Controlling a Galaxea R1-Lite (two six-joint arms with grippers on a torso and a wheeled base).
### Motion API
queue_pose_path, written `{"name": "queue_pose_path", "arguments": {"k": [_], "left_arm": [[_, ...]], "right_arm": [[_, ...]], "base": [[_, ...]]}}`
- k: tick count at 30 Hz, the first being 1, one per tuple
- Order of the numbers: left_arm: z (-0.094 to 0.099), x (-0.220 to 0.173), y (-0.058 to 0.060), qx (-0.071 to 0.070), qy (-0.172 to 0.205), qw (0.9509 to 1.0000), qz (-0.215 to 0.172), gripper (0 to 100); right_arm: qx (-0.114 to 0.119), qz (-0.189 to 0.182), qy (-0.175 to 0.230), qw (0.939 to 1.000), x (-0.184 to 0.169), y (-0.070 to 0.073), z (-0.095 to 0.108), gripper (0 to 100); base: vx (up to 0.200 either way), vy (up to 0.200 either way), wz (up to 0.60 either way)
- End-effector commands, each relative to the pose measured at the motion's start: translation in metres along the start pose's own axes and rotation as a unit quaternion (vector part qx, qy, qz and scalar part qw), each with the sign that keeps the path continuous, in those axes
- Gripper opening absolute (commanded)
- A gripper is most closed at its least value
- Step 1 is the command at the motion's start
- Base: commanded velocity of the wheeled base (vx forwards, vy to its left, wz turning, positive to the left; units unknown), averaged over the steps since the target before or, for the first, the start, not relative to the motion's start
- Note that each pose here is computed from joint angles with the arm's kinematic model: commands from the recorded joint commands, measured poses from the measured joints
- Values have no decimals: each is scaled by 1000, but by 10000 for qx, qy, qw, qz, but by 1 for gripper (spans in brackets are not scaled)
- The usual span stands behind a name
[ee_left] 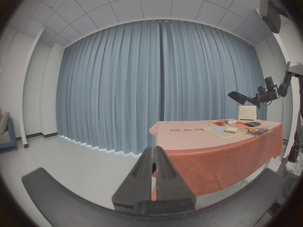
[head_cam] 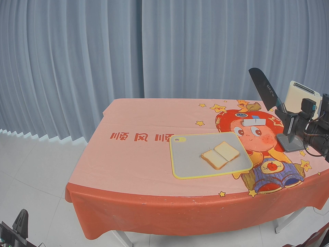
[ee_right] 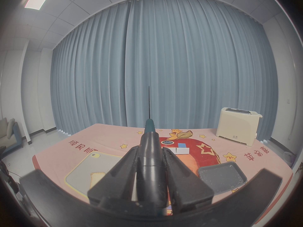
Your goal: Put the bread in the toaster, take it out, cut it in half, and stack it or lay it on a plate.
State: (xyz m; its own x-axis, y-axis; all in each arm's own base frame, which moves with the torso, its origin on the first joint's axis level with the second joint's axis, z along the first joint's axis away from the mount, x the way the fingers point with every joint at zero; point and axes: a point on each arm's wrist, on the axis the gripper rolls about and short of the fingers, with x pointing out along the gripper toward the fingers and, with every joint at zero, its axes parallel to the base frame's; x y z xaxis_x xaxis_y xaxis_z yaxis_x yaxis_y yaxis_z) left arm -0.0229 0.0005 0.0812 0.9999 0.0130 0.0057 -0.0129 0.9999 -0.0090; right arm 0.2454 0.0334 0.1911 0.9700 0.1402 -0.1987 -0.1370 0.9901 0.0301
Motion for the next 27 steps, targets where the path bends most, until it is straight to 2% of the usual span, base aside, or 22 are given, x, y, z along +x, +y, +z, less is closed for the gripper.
{"name": "queue_pose_path", "arguments": {"k": [1,27], "left_arm": [[-5,1,0,0,82,10000,5,0],[-5,1,0,0,82,10000,5,0]], "right_arm": [[1,4,13,10000,0,0,-1,0],[13,-97,109,9999,6,-5,-5,0]], "base": [[0,0,0],[0,0,0]]}}
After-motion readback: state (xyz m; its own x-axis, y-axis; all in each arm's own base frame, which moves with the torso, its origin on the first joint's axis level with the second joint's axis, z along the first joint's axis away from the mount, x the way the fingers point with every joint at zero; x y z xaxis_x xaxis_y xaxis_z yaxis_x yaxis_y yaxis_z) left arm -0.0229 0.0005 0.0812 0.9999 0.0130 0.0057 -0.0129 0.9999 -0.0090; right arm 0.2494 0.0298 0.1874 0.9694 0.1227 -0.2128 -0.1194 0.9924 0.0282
